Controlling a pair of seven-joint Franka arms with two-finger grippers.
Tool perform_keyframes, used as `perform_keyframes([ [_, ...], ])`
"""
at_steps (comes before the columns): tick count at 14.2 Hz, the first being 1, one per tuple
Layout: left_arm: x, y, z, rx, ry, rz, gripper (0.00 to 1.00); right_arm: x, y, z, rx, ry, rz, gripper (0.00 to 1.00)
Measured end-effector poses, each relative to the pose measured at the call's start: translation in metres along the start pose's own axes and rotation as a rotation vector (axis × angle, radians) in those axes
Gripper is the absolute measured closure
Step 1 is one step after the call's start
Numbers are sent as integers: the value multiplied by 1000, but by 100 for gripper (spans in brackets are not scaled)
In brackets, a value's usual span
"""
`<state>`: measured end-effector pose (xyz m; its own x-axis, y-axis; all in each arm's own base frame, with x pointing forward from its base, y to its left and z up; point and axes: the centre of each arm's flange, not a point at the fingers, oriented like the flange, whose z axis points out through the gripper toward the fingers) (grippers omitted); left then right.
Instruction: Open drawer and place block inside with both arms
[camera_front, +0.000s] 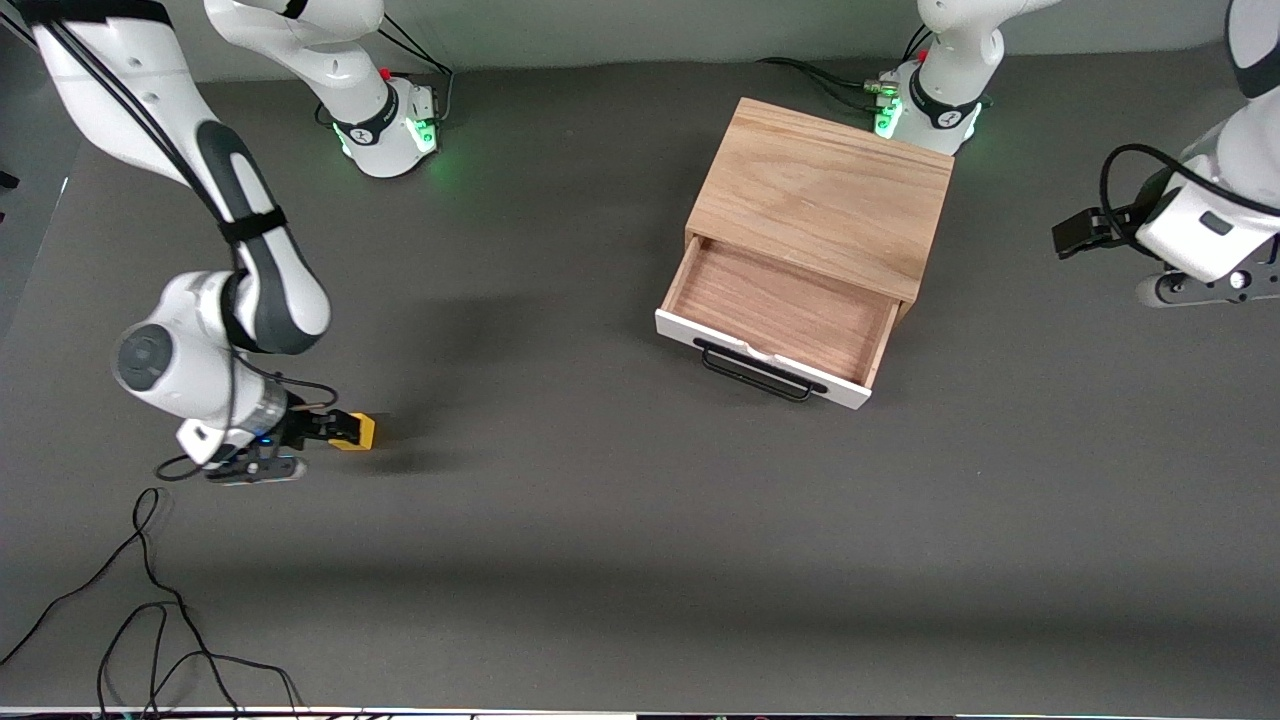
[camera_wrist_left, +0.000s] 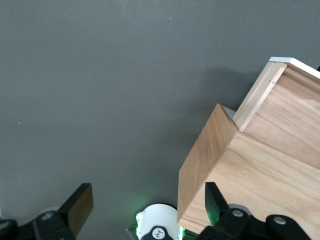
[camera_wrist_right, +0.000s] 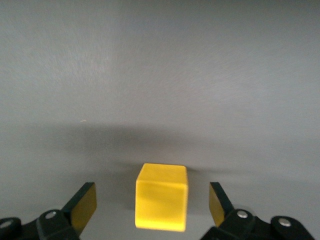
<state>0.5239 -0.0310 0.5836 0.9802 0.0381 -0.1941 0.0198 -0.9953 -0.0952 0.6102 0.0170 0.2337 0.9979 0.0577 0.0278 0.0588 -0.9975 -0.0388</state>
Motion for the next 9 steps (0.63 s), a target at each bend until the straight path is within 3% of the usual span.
perform_keyframes([
  [7,15,-45,9,-51,66,-11,0,-15,2,35,-15,-24,-3,0],
  [9,18,-45,11,-58,66,-9,0,-16,6,36,-18,-26,0,5],
])
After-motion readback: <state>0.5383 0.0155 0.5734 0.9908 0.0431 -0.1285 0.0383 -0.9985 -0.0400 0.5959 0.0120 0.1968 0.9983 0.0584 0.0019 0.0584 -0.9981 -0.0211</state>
